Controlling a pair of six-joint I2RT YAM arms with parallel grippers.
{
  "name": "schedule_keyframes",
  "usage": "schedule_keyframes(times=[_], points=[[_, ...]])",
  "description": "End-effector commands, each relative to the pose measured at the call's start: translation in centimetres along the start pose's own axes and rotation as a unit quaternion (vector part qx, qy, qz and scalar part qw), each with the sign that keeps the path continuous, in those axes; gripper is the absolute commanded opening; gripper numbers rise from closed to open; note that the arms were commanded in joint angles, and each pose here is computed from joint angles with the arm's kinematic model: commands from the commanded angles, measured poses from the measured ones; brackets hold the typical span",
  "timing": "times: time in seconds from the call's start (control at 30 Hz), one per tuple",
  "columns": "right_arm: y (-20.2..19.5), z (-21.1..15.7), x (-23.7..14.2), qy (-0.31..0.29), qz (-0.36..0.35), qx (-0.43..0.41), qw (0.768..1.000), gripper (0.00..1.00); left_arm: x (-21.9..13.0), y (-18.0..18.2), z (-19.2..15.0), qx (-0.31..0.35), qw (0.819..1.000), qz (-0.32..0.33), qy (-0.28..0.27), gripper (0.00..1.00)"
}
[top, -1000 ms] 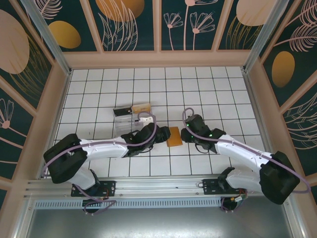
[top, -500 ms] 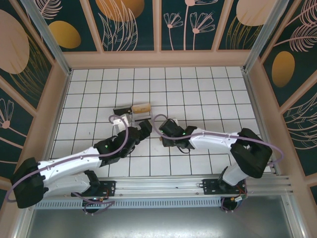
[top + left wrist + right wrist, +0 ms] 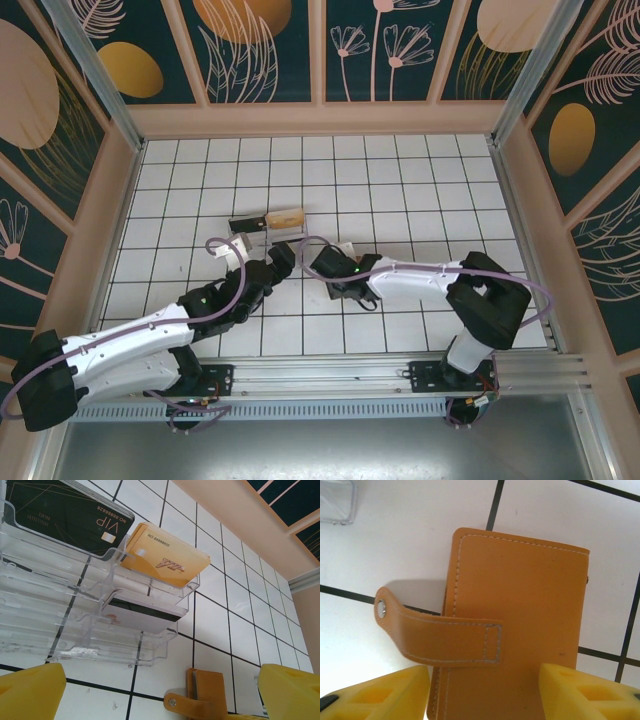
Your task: Take the credit cards out of the card holder
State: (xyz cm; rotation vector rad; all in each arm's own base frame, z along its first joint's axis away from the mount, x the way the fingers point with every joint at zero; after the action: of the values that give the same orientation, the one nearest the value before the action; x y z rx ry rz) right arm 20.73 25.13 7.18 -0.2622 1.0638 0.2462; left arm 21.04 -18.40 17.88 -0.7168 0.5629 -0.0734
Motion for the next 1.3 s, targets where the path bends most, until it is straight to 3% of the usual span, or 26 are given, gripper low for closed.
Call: schedule_keyframes(times=[0.0,0.27,0.87,1.0,1.13,1.27], points=[[0.3,-0.3,-0.4,0.002,-0.026,-0.013,1.0,0.61,0.1,0.7,0.0,0.002,1.0,0.014,-0.005,0.99],[-0.5,-0.8,-0.3,0.004,-0.052,-0.017,0.999,0.54,0.3,0.7,-0.3,0.0,1.0,0.013,0.003,0.99],[-4.6,0.7,-3.2,-0.037,-0.108,0.03,0.993,0.0,0.5,0.5,-0.6,-0.001,1.0,0.005,0.01,0.99],[-4.9,1.0,-3.6,-0.044,-0.1,0.035,0.993,0.0,0.6,0.4,-0.7,0.0,1.0,0.004,0.012,0.99],[-3.3,0.7,-3.6,-0.046,-0.054,0.005,0.997,0.3,0.6,0.4,-0.7,0.0,1.0,0.003,0.012,0.99],[-2.6,-0.5,-2.6,-0.026,-0.047,-0.021,0.998,0.35,0.6,0.4,-0.7,0.001,1.0,0.003,0.012,0.99]])
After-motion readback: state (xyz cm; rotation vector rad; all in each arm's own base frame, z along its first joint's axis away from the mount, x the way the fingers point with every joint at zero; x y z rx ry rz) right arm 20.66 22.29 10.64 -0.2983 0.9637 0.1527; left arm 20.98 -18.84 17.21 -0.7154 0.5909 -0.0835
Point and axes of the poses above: each hand's point on the last joint's axis, 136 mm out from that joint toward the fingers, its own x axis out along the fingers, its own y axis along the line the jaws close on, z = x × y, the point moved 4 cm from there along -x, back along the fingers, and after that the axes turned 1 degree about -x, right-handed, at the moved point
